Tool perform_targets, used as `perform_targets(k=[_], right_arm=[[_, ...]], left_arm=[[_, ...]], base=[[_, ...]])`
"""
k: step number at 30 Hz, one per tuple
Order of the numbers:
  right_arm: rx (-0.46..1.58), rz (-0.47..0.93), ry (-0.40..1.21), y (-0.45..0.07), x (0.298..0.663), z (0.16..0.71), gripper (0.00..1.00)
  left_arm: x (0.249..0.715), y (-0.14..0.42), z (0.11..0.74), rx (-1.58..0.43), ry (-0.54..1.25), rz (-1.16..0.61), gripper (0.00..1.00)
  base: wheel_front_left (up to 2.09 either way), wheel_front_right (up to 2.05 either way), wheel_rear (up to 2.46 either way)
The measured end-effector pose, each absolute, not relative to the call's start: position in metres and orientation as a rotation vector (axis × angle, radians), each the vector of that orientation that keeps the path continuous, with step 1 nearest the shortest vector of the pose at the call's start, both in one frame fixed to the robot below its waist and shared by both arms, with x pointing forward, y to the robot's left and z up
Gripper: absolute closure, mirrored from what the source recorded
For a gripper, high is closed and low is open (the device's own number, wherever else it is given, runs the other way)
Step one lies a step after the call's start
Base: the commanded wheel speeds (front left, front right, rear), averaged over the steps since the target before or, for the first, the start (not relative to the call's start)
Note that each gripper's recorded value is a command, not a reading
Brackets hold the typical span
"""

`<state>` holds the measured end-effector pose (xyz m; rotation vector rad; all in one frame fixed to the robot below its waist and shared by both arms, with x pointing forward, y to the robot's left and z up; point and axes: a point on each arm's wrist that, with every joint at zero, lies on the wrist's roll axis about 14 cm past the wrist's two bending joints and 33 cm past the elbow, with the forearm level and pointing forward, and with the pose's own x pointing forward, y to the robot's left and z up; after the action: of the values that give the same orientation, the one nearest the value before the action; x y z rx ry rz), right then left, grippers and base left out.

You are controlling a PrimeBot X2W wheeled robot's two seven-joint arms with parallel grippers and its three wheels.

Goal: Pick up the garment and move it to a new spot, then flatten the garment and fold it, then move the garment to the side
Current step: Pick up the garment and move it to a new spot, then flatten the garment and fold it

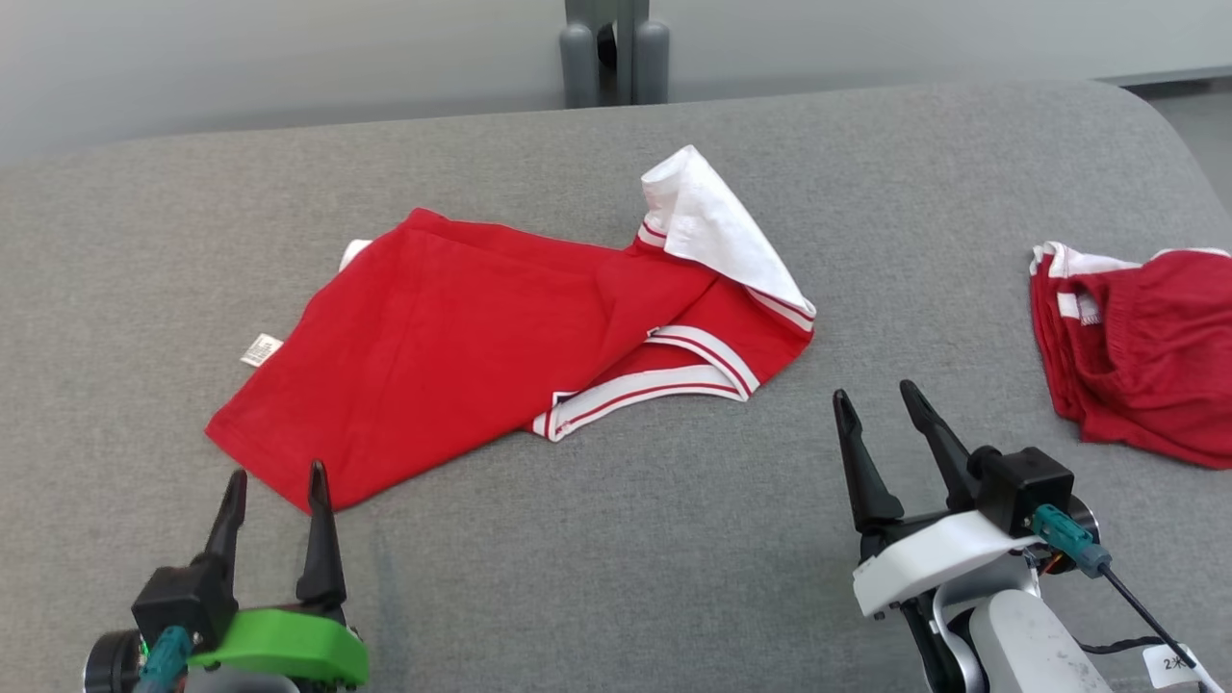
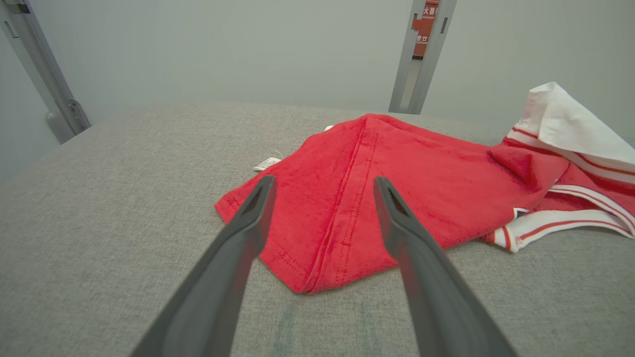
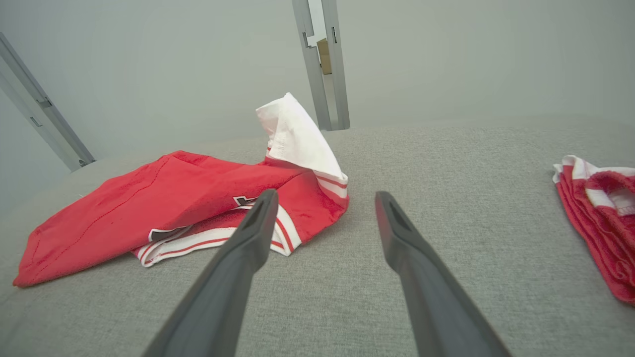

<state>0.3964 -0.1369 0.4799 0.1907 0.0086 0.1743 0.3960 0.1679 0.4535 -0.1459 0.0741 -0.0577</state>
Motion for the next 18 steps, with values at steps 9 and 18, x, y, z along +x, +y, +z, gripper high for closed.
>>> perform_targets(k=[9, 18], right_arm=[[0.18, 0.272, -0.004, -0.105, 0.397, 0.487, 0.0], [0.15, 0.345, 0.036, -0.079, 0.412, 0.475, 0.0]], left_arm=[[0.357, 0.19, 0.45, -0.163, 0.088, 0.018, 0.0], [0.352, 0.193, 0.449, -0.203, 0.093, 0.042, 0.0]], base=[[0.0, 0.0, 0.0], [0.0, 0.0, 0.0]])
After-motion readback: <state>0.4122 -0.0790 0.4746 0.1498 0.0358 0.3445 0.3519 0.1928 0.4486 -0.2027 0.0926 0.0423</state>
